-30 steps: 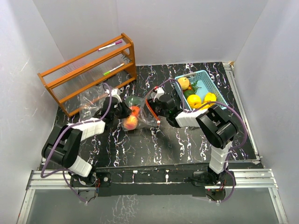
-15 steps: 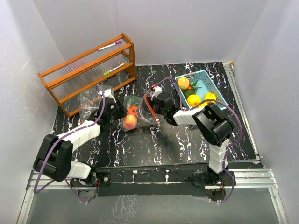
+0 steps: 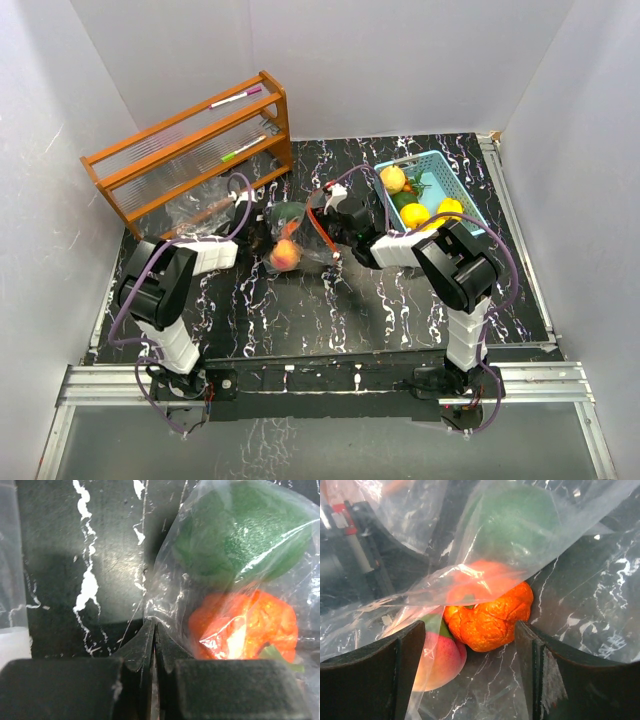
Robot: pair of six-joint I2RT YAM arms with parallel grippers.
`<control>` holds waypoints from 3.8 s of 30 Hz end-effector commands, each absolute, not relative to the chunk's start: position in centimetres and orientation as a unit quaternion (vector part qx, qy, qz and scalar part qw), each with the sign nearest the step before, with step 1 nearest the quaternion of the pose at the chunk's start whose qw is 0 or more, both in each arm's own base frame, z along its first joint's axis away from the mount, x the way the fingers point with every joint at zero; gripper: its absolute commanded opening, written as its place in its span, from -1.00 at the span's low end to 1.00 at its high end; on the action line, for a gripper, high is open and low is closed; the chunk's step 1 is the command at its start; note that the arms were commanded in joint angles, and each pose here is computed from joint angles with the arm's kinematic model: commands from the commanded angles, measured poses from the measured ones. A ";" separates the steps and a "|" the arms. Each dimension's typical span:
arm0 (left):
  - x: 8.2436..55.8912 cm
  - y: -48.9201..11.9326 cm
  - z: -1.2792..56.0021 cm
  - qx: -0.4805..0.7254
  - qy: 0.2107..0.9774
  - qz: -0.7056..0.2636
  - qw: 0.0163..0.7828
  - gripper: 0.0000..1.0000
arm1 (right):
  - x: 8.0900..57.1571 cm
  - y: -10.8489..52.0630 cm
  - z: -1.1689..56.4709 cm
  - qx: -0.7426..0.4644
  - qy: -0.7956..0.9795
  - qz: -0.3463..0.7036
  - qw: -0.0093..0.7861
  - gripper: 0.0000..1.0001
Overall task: Open the zip-top bag and remove the fake food
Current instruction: Pick up the fake vegetable from the zipper food storage bag, then place the fake vegetable in the bin.
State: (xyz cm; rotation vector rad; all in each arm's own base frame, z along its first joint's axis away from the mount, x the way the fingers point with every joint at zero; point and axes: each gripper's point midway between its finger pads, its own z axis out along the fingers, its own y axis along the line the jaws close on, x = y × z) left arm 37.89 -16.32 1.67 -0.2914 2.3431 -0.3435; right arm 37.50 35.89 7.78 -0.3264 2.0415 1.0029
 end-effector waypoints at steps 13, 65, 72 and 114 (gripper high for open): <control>36.9 -19.6 2.3 -0.072 0.910 -0.217 0.346 -1.00 | 42.0 36.7 5.4 -0.154 0.833 0.322 0.424 0.62; 37.2 -21.1 3.7 -0.079 0.898 -0.262 0.344 -1.00 | 43.0 11.2 23.8 0.050 0.783 0.146 0.603 -0.44; 37.2 -21.4 4.0 -0.076 0.896 -0.269 0.345 -1.00 | 44.8 6.7 22.9 0.102 0.784 0.133 0.598 -0.44; 35.0 -22.9 4.2 -0.074 0.872 -0.347 0.337 -0.24 | 43.5 6.5 19.3 0.075 0.793 0.157 0.584 -0.16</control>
